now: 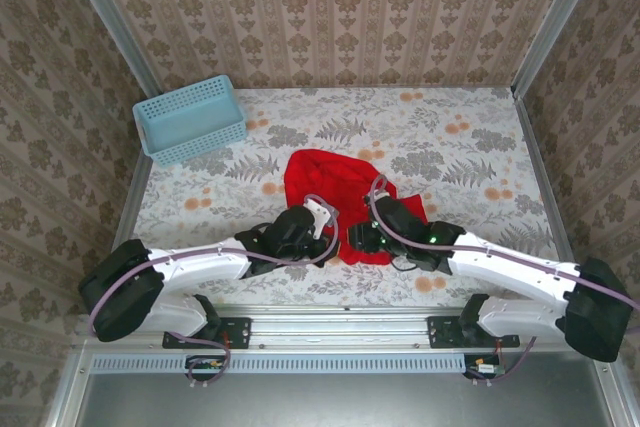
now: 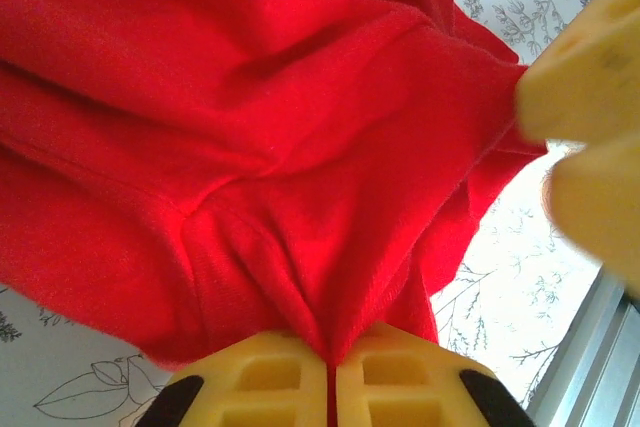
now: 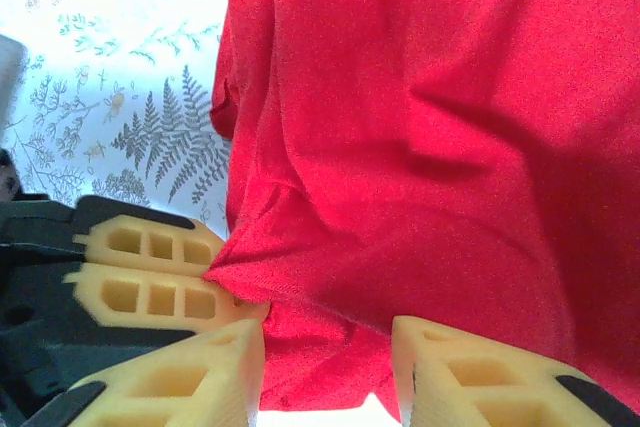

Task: Fold the inside-out t-shirt
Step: Turn the T-shirt inside out at the center of the table.

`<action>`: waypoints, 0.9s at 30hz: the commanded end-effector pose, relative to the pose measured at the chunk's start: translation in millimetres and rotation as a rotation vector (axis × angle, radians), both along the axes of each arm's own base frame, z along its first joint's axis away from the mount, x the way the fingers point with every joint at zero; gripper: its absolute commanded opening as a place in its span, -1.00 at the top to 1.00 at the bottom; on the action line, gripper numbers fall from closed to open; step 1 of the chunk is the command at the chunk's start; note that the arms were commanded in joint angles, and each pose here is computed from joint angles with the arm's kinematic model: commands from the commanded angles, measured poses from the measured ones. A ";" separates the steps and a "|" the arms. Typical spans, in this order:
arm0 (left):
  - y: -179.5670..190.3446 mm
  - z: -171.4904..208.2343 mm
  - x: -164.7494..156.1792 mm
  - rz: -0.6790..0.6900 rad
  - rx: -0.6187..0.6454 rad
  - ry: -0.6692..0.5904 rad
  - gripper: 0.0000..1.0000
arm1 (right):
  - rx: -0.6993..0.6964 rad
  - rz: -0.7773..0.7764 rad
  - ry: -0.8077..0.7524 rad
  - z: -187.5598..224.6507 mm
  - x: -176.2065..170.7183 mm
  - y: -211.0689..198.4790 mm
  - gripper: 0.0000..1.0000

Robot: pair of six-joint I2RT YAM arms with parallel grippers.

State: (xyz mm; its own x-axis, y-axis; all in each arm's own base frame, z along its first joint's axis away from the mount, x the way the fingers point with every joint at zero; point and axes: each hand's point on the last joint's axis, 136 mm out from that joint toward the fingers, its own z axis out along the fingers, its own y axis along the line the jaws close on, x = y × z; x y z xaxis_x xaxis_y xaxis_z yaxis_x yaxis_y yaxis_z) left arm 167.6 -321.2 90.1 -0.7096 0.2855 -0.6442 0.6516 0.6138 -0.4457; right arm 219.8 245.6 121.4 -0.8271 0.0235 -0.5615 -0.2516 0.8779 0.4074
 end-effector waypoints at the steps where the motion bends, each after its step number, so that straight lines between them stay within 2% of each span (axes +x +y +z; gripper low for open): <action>1: 3.2 -3.5 -3.4 -0.011 0.005 0.016 0.78 | 0.090 -0.028 0.060 -7.8 0.4 17.5 0.23; 7: 6.2 -8.7 -3.9 0.003 0.013 0.026 0.76 | 0.063 -0.034 0.101 -32.8 2.5 22.3 0.27; 14: 21.2 -15.9 -0.8 0.047 0.058 0.015 0.77 | -0.074 -0.076 0.057 -45.8 12.2 3.6 0.38; 20: 35.7 -28.0 0.5 0.065 0.105 0.025 0.75 | -0.197 -0.071 -0.017 -41.0 25.6 -6.9 0.47; 23: 42.4 -32.6 0.2 0.067 0.149 0.018 0.64 | -0.232 -0.057 -0.044 -36.0 32.3 -4.9 0.57; 27: 52.6 -30.9 1.2 0.088 0.203 -0.009 0.33 | -0.260 -0.037 -0.041 -36.4 34.9 -1.9 0.62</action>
State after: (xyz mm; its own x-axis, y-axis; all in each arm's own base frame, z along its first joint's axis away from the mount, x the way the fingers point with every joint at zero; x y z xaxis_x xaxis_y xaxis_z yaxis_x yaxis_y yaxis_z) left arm 167.1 -283.2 58.5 -0.7420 0.3271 -0.5851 0.6018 0.7097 -0.3664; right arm 249.9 248.4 81.9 -0.8197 -0.0422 -0.5712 -0.2111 0.9493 0.2329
